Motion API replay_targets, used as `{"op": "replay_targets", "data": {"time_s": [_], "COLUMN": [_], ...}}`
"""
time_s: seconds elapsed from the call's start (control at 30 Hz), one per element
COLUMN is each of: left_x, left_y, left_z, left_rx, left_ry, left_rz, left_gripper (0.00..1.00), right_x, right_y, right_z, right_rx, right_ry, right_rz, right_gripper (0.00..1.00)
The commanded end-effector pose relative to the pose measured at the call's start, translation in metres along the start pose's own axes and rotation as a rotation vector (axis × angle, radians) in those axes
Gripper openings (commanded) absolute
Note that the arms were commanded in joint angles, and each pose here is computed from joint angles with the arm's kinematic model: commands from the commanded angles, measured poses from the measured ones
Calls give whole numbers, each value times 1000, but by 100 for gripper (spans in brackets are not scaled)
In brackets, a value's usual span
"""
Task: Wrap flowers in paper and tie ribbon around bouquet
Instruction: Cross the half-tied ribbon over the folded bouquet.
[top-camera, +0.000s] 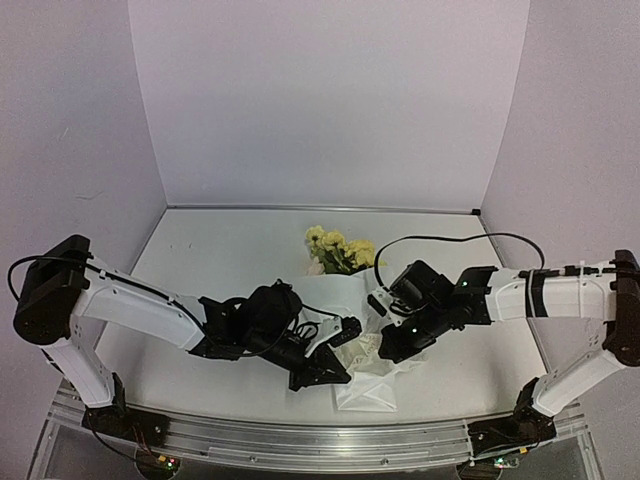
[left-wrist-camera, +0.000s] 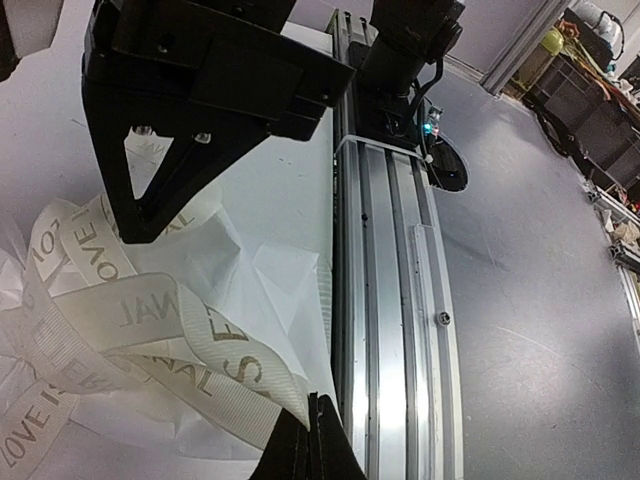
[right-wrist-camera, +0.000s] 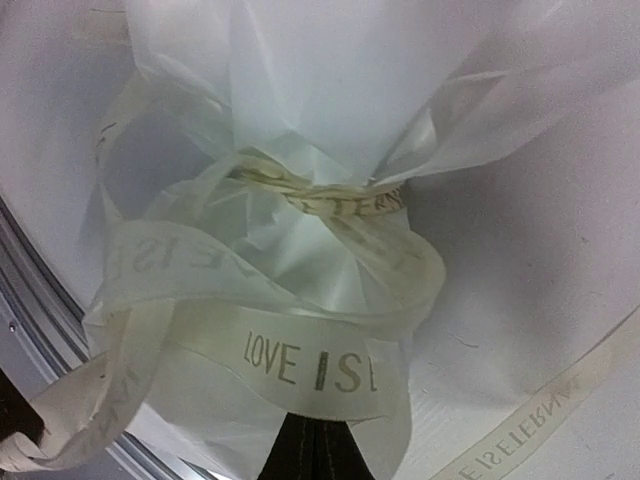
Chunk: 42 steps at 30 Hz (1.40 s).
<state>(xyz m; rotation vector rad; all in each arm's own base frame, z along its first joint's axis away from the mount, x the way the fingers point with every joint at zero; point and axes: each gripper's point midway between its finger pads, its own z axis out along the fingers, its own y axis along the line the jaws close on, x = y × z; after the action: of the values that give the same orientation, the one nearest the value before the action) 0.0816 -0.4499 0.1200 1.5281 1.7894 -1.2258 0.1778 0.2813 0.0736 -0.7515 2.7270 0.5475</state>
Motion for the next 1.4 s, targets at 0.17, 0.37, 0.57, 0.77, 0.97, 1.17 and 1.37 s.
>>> {"op": "replay_targets", "data": {"time_s": [0.17, 0.37, 0.57, 0.77, 0.97, 1.17, 1.37], "left_x": [-14, -14, -2, -3, -17, -35, -34], "left_y": [0, 0, 11, 10, 17, 48, 90], "left_z": [-6, -18, -35, -55, -53, -62, -77], "left_rx": [-26, -58, -157, -207, -240, -405, -573], "left_ry": [-63, -90, -118, -166, -169, -223, -238], "left_rz": [3, -5, -64, -81, -64, -108, -213], "left_gripper": [4, 16, 19, 21, 23, 37, 34], "right_x": [-22, -19, -18, -19, -20, -20, -20], "right_y": [18, 6, 4, 6, 4, 5, 6], "right_z": [17, 21, 23, 23, 23, 22, 20], "right_rx": [-61, -5, -2, -5, 1, -2, -7], "right_ry": [-70, -76, -80, -81, -84, -86, -91], "right_rz": [24, 49, 57, 60, 55, 59, 52], "right_gripper": [0, 0, 0, 0, 0, 0, 0]}}
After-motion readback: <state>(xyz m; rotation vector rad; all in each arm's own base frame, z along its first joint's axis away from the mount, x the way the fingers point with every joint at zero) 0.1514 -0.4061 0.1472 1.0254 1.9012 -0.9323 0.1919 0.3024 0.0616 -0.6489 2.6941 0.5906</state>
